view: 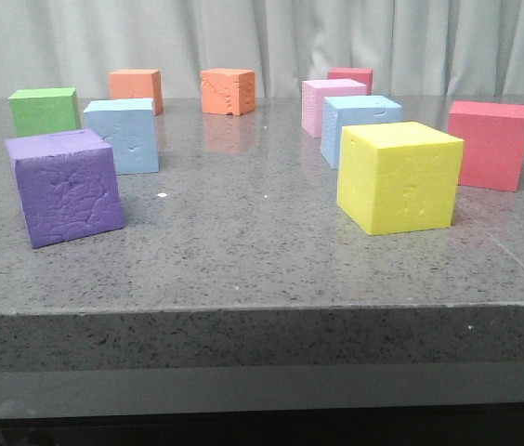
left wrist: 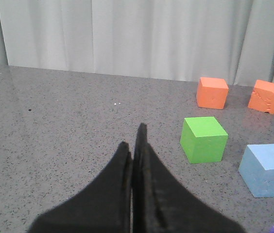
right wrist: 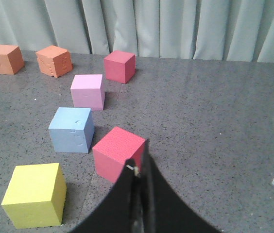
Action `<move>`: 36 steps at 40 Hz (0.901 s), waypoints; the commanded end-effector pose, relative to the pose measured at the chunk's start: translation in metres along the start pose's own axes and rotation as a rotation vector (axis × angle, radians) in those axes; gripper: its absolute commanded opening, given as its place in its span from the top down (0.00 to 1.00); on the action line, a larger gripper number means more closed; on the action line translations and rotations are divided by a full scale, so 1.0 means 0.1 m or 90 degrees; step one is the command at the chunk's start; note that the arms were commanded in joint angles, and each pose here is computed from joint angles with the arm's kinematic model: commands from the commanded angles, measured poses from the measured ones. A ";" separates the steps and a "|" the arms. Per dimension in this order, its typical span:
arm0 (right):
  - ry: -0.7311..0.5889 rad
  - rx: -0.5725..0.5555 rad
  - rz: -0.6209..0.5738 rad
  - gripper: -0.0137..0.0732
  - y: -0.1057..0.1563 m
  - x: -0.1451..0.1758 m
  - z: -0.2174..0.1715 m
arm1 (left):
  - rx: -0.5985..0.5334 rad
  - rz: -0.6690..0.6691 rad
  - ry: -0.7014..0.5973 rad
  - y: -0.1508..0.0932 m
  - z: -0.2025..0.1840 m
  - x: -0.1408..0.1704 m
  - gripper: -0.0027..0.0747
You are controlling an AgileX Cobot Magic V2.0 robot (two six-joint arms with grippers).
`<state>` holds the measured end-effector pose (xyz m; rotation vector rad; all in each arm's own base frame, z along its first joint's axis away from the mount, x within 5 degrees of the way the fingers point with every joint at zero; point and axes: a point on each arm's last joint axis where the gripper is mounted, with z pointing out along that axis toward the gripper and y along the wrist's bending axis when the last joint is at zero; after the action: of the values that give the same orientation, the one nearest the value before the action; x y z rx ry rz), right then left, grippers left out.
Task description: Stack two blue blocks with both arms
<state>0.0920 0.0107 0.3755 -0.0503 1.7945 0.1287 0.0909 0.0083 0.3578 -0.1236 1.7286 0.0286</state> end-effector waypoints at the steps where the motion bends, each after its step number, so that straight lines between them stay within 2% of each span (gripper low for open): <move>1: -0.069 0.006 -0.007 0.83 0.00 -0.18 -0.03 | 0.001 -0.001 -0.074 -0.01 -0.03 -0.19 0.93; 5: -0.069 0.006 -0.007 0.64 0.00 -0.18 -0.03 | 0.001 -0.001 -0.074 -0.01 -0.03 -0.19 0.72; 6: -0.069 0.006 -0.007 0.58 0.00 -0.18 -0.03 | 0.001 -0.001 -0.074 -0.01 -0.03 -0.19 0.62; 11: -0.069 0.006 -0.007 0.27 0.00 -0.18 -0.03 | 0.001 -0.001 -0.074 -0.01 -0.03 -0.19 0.22; 14: -0.068 0.006 -0.007 0.10 0.00 -0.18 -0.03 | 0.001 -0.001 -0.074 -0.01 -0.03 -0.19 0.08; 15: -0.068 0.006 -0.007 0.07 0.00 -0.17 -0.03 | 0.001 -0.001 -0.074 -0.01 -0.03 -0.19 0.05; 19: -0.068 0.006 -0.007 0.10 0.00 -0.17 -0.03 | 0.001 -0.001 -0.074 -0.01 -0.03 -0.19 0.10; 27: -0.073 0.007 -0.006 0.10 -0.01 -0.20 0.03 | 0.001 -0.001 -0.074 -0.01 -0.03 -0.19 0.10; 36: -0.013 -0.011 0.038 0.10 0.01 -0.36 0.43 | 0.001 -0.001 -0.074 -0.01 -0.03 -0.19 0.10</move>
<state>0.1236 0.0139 0.3800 -0.0309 1.8492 0.1623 0.0909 0.0083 0.3578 -0.1236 1.7286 0.0286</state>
